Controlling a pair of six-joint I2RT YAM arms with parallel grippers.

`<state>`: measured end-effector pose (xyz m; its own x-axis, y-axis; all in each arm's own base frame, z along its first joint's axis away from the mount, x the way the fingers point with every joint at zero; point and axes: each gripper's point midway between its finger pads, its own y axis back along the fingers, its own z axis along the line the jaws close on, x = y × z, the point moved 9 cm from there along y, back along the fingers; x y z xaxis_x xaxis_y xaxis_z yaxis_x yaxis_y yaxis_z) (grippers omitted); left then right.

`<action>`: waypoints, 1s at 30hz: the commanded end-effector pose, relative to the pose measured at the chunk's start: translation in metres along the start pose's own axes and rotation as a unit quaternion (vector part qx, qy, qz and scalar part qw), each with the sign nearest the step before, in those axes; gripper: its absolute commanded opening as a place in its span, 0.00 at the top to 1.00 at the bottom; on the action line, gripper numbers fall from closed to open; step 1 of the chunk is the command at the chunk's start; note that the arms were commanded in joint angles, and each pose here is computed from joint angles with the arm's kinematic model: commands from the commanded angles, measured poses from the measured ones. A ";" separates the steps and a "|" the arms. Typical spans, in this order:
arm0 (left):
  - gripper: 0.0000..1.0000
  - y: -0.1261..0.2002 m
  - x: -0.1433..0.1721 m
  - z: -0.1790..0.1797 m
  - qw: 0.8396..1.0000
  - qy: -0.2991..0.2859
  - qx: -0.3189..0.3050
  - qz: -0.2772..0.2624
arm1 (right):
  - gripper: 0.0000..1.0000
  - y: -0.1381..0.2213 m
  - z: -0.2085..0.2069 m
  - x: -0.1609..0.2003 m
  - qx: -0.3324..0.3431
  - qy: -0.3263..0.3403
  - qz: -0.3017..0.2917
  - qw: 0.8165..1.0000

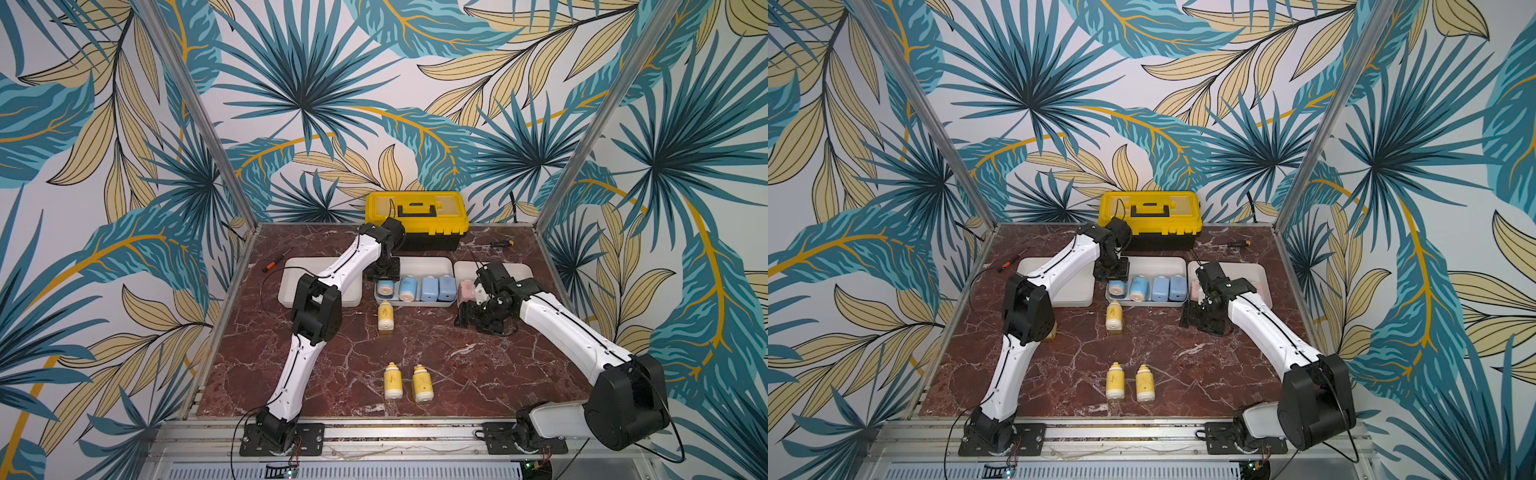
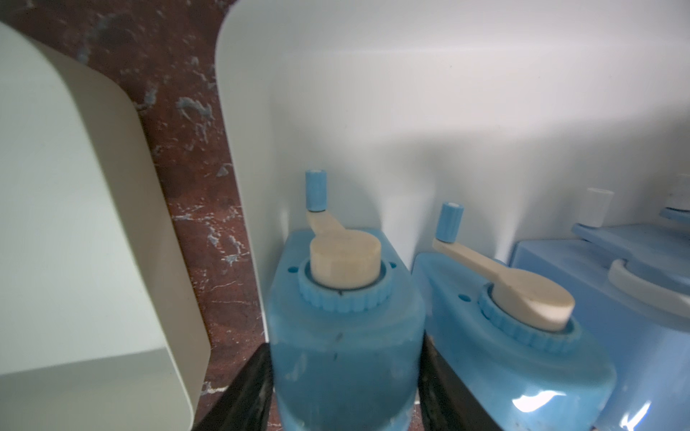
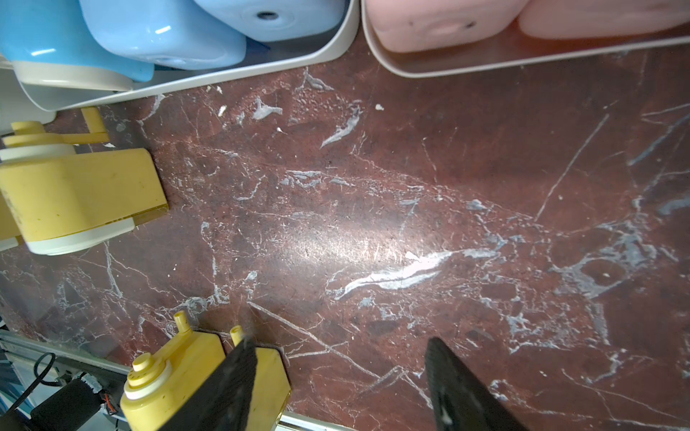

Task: Place the pencil sharpeners by color into the storage box
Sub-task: Adjust the pencil sharpener in the storage box.

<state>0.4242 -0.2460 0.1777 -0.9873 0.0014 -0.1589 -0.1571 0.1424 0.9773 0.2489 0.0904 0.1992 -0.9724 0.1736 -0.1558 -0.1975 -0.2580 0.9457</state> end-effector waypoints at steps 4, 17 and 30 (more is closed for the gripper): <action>0.49 -0.004 0.002 -0.002 1.000 0.007 -0.004 0.003 | 0.27 -0.006 -0.003 0.003 0.001 -0.006 0.010 1.000; 0.52 0.006 0.013 -0.007 1.000 0.004 -0.002 0.005 | 0.27 -0.005 -0.004 0.007 -0.005 -0.006 0.004 1.000; 0.52 0.020 0.021 -0.007 1.000 0.005 0.003 0.002 | 0.27 -0.008 -0.004 0.008 -0.014 -0.010 0.002 1.000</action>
<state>0.4093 -0.2497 0.1807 -0.9877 -0.0125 -0.1558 -0.1561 0.1300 0.9792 0.2458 0.0909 0.1923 -0.9727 0.1761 -0.1514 -0.1963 -0.2752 0.9411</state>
